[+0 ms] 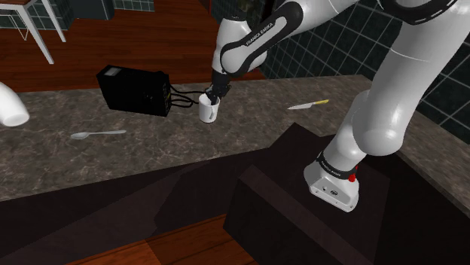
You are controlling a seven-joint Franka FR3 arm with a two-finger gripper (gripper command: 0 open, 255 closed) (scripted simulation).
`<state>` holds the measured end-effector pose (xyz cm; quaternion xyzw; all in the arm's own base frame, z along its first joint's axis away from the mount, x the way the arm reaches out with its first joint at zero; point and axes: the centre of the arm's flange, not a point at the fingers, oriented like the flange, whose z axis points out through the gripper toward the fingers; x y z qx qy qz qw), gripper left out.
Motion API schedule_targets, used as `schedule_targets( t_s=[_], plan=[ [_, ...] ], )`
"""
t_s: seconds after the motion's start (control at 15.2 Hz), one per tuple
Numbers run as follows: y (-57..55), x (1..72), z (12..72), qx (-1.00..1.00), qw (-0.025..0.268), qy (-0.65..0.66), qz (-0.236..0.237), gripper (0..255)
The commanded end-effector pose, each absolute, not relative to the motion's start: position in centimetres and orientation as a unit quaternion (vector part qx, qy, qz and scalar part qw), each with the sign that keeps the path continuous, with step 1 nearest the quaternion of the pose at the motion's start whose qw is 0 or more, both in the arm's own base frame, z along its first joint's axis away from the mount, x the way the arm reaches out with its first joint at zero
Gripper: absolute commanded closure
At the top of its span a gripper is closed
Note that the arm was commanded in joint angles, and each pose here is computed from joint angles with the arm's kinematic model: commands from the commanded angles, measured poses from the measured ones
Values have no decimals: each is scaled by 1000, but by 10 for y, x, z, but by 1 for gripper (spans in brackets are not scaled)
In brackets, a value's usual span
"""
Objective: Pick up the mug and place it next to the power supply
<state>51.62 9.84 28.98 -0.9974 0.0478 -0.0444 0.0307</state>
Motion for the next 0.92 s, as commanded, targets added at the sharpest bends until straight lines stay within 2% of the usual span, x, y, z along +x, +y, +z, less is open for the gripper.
schedule_targets(
  t_s=[0.0,0.86],
  plan=[
    [99,516,280,-997,31,48,-45,255],
    [99,516,211,-997,31,48,-45,255]
  ],
)
